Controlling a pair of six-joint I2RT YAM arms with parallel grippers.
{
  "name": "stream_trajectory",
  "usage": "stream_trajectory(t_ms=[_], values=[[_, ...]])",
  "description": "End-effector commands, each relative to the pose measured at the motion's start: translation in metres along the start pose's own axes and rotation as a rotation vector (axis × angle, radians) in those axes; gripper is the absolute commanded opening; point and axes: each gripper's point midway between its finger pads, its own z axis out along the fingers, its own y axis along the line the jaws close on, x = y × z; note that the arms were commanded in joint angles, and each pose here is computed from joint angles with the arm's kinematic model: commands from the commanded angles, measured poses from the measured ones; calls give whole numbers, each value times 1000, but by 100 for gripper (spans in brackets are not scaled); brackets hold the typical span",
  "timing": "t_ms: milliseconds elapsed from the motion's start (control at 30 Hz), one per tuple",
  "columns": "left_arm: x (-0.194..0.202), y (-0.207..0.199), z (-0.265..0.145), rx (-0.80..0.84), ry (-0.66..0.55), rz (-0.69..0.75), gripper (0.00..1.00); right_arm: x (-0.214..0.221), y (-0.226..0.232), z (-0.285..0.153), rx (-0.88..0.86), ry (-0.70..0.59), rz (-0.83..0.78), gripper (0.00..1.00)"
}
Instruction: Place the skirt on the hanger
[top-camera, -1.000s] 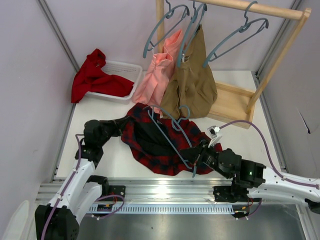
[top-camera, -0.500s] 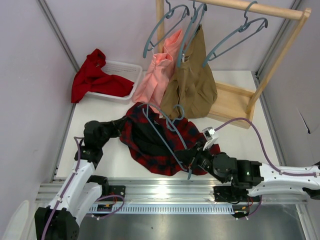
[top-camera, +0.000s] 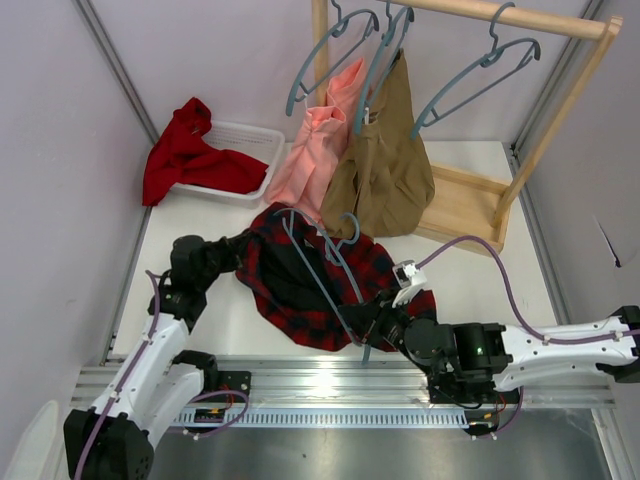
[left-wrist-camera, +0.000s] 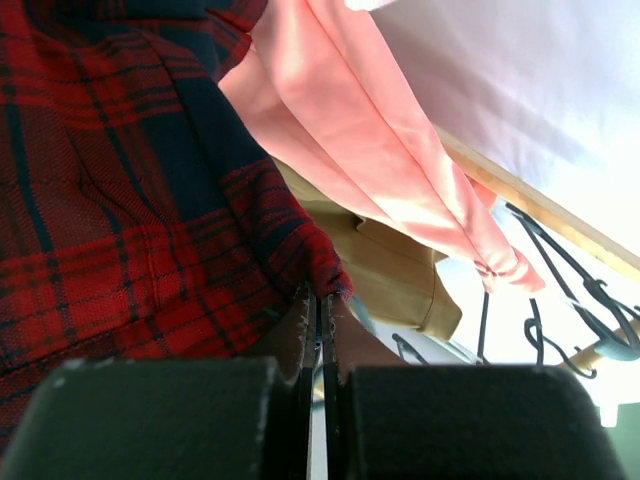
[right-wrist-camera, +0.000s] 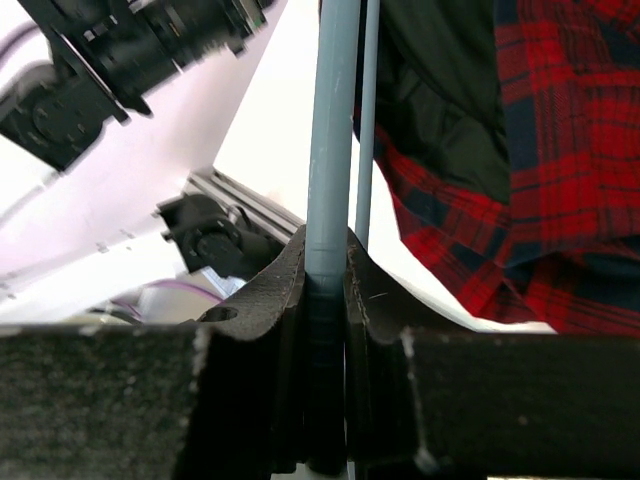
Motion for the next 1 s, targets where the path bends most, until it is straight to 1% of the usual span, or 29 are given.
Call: stream_trajectory(t_ms=[0, 100, 300, 500, 633, 967], values=[[4, -23, -4, 41, -25, -45, 0, -36, 24, 0, -3, -119, 152, 0], [0, -25, -2, 50, -62, -59, 0, -32, 31, 2, -13, -110, 176, 0], [4, -24, 4, 33, -66, -70, 0, -19, 42, 8, -17, -64, 184, 0], [7, -21, 9, 16, -71, -79, 0, -16, 45, 10, 3, -66, 173, 0], [5, -17, 12, 8, -91, -110, 0, -15, 46, 12, 12, -67, 176, 0], [12, -26, 16, 1, -102, -115, 0, -7, 50, 17, 30, -53, 161, 0]])
